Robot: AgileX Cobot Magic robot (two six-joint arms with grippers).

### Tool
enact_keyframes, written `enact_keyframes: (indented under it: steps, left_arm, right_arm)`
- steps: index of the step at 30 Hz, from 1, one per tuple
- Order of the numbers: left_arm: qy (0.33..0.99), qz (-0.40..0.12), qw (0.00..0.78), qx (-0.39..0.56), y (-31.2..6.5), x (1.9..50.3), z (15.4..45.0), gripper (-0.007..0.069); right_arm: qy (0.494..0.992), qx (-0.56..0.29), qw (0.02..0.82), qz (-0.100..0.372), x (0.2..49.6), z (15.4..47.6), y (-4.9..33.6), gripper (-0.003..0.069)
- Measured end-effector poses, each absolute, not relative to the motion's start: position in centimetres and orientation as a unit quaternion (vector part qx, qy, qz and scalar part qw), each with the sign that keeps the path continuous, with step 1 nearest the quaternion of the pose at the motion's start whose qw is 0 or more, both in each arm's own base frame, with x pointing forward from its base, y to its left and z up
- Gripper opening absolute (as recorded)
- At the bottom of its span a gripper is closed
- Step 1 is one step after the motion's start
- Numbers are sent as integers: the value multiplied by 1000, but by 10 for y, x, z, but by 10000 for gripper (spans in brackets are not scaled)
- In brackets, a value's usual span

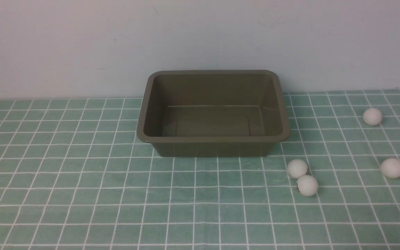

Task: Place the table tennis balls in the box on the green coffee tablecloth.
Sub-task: 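Reach for and grasp a ping pong ball on the table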

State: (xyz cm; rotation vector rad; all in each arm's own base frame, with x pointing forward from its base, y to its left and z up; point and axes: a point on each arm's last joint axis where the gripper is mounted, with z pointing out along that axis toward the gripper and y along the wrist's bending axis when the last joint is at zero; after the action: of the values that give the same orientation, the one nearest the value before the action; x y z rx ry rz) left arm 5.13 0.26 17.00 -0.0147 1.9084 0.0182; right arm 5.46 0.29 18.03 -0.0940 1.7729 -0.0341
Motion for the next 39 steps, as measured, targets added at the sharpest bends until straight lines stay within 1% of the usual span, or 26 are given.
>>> enact_keyframes:
  steps: [32,36,38,39]
  left_arm:
    - [816,8,578,-6,3,51,170,-4]
    - [816,8,578,-6,3,51,170,-4]
    - [816,8,578,-6,3,51,170,-4]
    - [816,8,578,-6,3,51,170,-4]
  right_arm:
    - [774,-42,631,-17,55,180,3,1]
    - [754,-40,656,-24,56,185,2,1]
    - [704,-14,710,-14,57,198,0,1]
    - [677,9,736,1,56,205,-1,1]
